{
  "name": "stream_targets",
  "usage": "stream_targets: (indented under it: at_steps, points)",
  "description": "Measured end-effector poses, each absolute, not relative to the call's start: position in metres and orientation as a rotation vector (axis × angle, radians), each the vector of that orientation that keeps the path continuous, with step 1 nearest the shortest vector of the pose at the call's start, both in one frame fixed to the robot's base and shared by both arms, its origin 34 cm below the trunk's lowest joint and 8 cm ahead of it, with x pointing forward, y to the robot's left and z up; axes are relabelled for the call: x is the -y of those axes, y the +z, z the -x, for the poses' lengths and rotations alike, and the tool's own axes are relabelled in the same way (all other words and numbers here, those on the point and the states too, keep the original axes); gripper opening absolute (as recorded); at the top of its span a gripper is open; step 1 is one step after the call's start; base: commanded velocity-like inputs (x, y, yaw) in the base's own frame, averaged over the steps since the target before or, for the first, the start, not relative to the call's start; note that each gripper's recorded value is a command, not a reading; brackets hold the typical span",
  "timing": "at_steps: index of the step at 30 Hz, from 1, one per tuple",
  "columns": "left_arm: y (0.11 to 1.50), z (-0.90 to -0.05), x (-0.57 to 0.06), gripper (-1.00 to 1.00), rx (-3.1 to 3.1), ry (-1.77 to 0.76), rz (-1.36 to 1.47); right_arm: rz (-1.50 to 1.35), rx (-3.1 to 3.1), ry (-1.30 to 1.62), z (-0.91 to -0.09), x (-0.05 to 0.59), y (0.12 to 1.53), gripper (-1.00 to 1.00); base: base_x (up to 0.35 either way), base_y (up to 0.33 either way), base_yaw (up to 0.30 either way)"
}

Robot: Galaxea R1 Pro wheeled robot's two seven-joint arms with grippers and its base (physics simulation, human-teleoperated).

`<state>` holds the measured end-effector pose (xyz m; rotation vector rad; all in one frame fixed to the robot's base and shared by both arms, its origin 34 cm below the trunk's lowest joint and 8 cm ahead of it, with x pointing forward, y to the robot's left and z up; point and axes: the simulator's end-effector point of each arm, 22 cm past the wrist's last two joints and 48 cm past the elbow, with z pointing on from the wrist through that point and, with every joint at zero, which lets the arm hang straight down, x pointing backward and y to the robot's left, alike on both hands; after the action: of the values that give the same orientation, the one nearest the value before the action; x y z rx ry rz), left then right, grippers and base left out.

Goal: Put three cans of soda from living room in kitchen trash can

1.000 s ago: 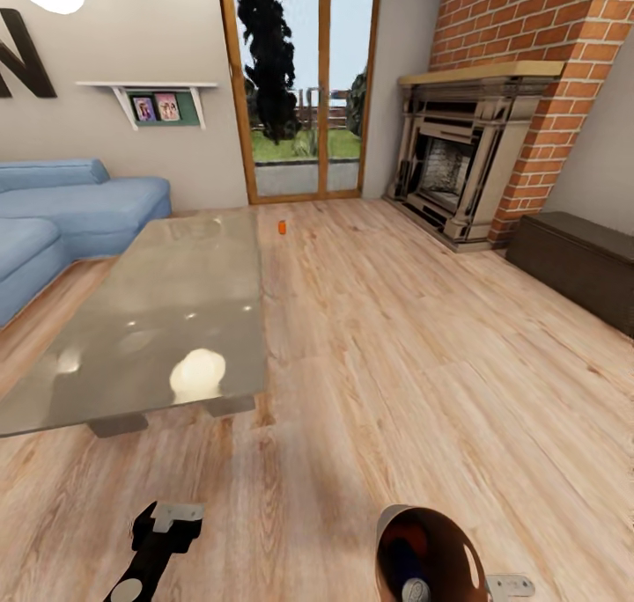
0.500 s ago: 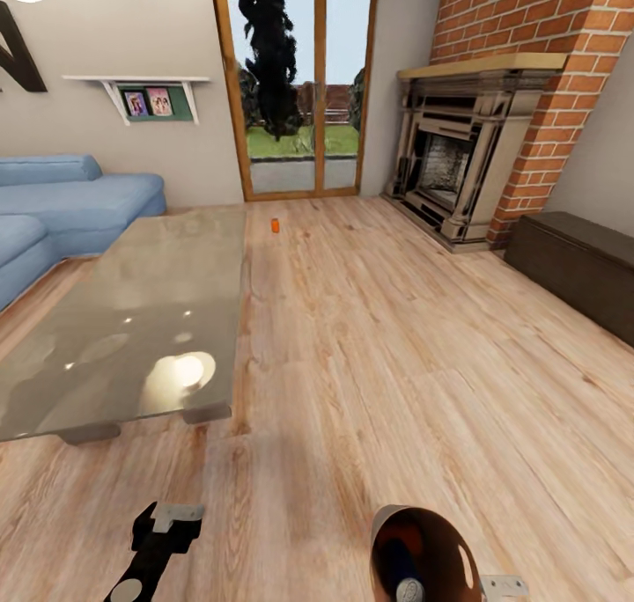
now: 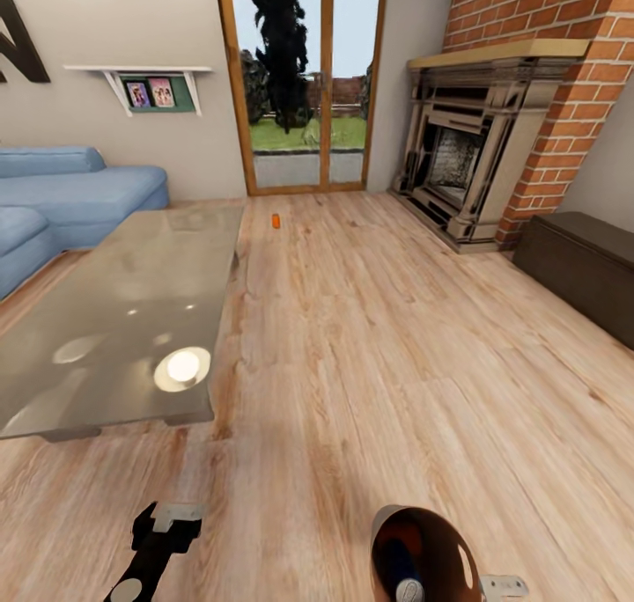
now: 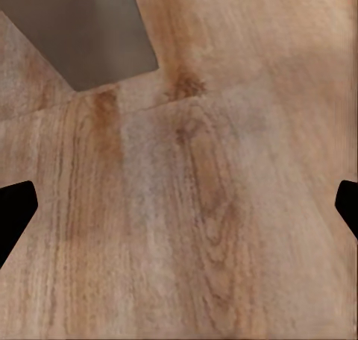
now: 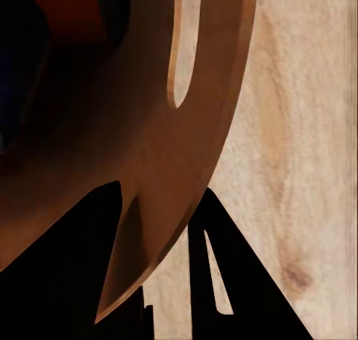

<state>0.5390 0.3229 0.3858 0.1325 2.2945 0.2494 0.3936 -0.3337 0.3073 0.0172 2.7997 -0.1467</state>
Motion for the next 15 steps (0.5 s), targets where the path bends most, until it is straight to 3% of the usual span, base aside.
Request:
stream_targets:
  at_steps: [15]
  points:
    - [0.3768, -0.5335, -0.3229, 1.0, -2.316, 0.249, -0.136, -0.009, -2.821, -0.151, -0.3864, 0.3339, 0.3015, -1.0, 0.179, -0.246, 0.083]
